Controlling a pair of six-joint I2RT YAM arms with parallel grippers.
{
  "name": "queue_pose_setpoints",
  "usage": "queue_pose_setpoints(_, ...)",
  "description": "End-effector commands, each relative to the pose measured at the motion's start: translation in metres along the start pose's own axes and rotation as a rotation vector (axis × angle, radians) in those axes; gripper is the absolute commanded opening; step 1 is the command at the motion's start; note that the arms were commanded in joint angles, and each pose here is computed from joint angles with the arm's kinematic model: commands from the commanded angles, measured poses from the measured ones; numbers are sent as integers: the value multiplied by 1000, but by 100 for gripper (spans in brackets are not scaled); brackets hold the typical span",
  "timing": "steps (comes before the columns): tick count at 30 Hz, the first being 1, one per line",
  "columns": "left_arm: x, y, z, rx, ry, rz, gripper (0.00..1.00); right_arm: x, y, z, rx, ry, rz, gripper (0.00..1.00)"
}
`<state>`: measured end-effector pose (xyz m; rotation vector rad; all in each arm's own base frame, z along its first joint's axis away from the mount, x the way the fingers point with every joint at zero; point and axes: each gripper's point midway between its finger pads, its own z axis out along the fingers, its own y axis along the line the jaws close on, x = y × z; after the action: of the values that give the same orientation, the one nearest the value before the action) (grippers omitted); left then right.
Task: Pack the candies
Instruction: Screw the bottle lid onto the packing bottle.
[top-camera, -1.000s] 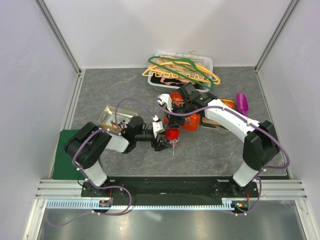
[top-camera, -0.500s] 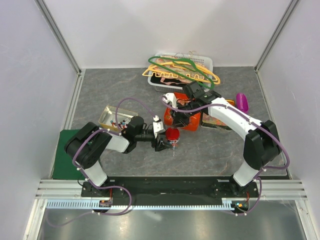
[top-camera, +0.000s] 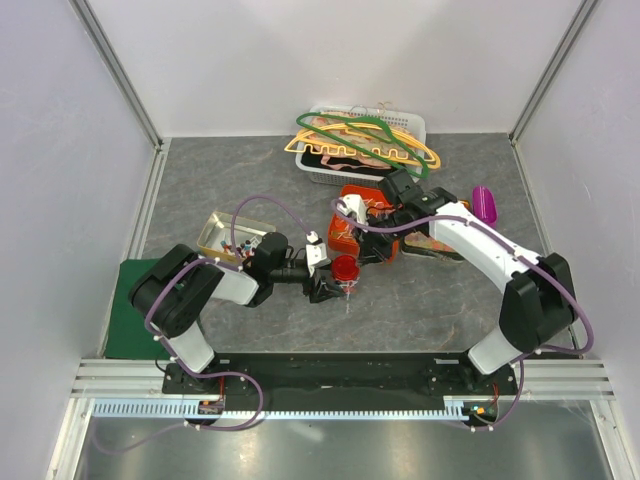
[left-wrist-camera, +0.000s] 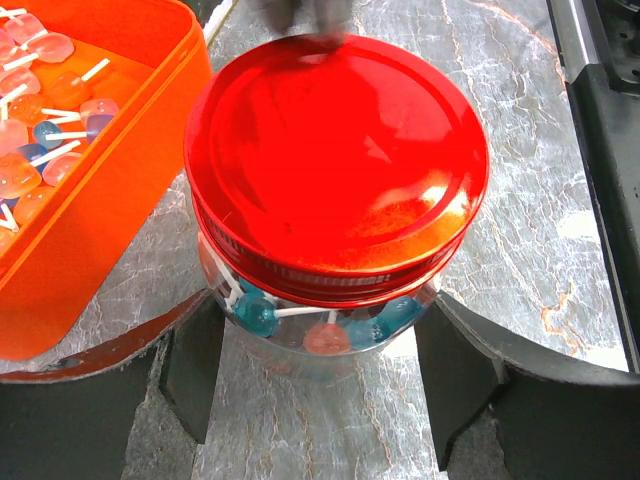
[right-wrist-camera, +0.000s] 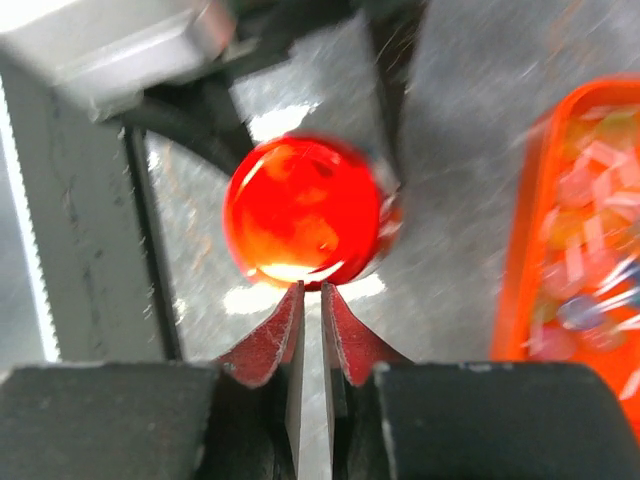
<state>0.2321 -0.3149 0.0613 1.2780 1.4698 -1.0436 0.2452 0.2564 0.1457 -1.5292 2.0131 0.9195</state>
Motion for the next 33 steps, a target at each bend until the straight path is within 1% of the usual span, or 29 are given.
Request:
queue_pose_setpoints(1, 0, 14, 1, -45, 12, 8, 70, 40, 35, 0, -101, 126, 96, 17)
queue_pose_setpoints(5, 0, 14, 2, -47, 12, 8, 70, 44, 38, -3, -91, 131, 91, 18)
queue_pose_setpoints(9, -1, 14, 1, -47, 11, 9, 70, 25, 27, -18, -3, 66, 62, 21)
queue_pose_setpoints(12, 0, 14, 2, -47, 13, 10, 70, 12, 17, -26, 30, 35, 51, 31)
queue_pose_setpoints(13, -1, 14, 1, -45, 12, 10, 70, 3, 11, -29, 48, 8, 45, 39)
queue_pose_setpoints(16, 1, 13, 1, -43, 13, 9, 70, -16, -2, -30, 87, -57, 55, 48)
queue_pose_setpoints(17, 0, 13, 1, -44, 11, 11, 70, -20, -4, -28, 89, -71, 82, 48)
queue_pose_setpoints(19, 0, 14, 1, -44, 11, 11, 70, -32, -10, -24, 83, -118, 79, 48)
queue_pose_setpoints(21, 0, 13, 1, -44, 12, 10, 70, -32, -15, -13, 49, -115, 119, 48)
queue_pose_setpoints(22, 0, 13, 1, -44, 11, 10, 70, -40, -18, -11, 34, -132, 114, 48)
queue_pose_setpoints(26, 0, 13, 2, -42, 12, 9, 70, -43, -30, 6, -11, -125, 145, 48)
queue_pose_setpoints(30, 0, 14, 1, -44, 12, 10, 70, -52, -35, 13, -50, -138, 155, 48)
queue_pose_setpoints(33, 0, 14, 2, -44, 12, 10, 70, -50, -35, 19, -77, -131, 167, 48)
